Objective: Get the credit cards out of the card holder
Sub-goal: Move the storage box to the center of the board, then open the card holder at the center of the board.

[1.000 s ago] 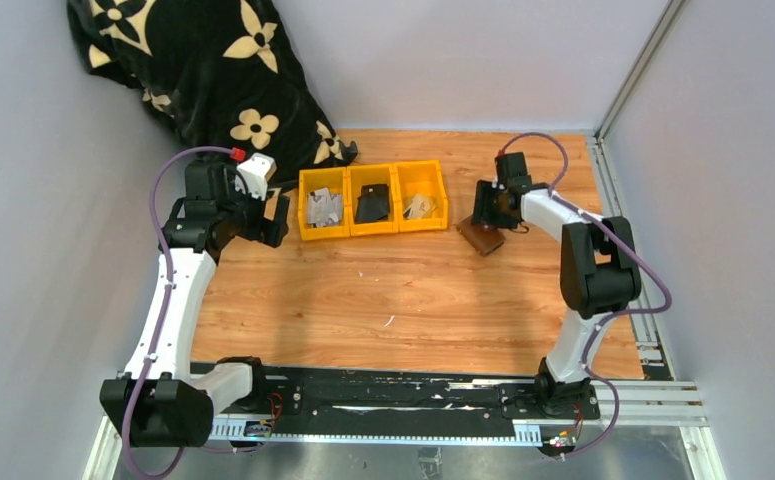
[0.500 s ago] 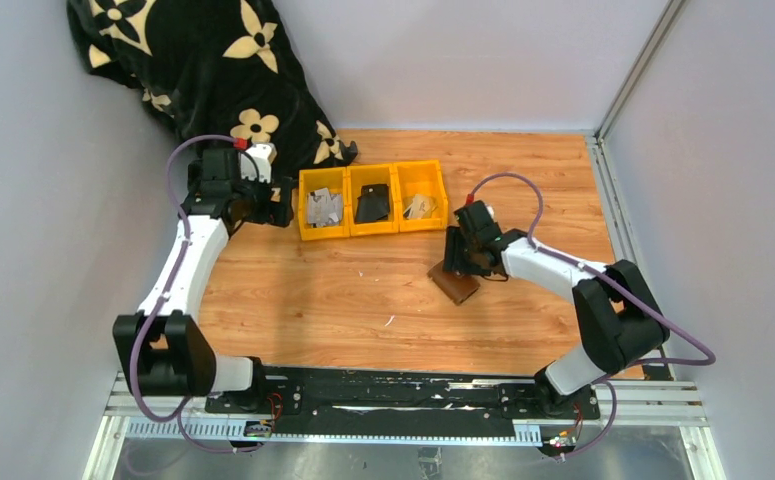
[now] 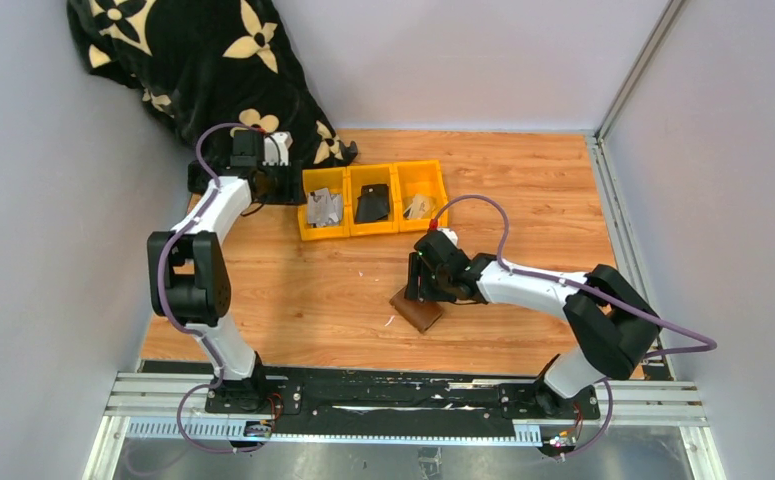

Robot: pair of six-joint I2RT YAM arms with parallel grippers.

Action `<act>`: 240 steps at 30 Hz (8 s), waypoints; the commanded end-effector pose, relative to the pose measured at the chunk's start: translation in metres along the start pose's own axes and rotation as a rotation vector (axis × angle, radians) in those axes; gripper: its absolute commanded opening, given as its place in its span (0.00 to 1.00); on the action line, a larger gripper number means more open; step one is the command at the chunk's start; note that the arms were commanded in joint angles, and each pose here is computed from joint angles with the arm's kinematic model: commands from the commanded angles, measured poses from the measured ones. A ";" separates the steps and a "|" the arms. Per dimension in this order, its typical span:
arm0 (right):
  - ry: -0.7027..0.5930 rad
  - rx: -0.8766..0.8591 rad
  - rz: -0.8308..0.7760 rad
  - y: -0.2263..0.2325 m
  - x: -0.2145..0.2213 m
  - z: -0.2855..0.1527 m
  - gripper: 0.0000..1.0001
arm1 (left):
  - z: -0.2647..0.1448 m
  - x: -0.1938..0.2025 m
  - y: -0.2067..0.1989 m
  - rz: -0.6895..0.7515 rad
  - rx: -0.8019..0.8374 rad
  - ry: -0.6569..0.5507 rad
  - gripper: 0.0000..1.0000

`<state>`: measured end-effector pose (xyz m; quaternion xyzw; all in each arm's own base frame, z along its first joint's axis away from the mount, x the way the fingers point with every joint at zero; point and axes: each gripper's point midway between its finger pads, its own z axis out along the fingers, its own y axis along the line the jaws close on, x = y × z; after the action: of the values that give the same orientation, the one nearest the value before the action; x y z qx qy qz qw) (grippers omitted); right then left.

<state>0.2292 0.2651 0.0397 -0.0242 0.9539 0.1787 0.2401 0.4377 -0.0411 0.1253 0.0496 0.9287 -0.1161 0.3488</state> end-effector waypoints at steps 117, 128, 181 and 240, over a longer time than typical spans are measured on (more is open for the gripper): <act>-0.612 -0.539 -0.645 0.242 -0.061 -0.210 0.53 | -0.311 0.076 -0.216 0.027 0.902 -0.248 1.00; -0.562 -0.662 -0.659 0.268 -0.056 -0.234 0.49 | -0.293 0.072 -0.195 0.034 0.729 -0.330 0.94; -0.914 -0.646 -0.502 0.212 -0.103 -0.306 0.74 | -0.284 0.058 -0.197 -0.173 0.739 -0.257 0.00; -0.948 -0.197 -0.582 0.185 -0.126 -0.240 0.22 | -0.323 0.047 -0.212 -0.173 0.809 -0.266 0.00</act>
<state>0.2063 0.3636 0.3439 -0.2398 0.6718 0.1760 0.6784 0.1698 -0.1626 0.3540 0.0682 0.7701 -0.4936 0.3983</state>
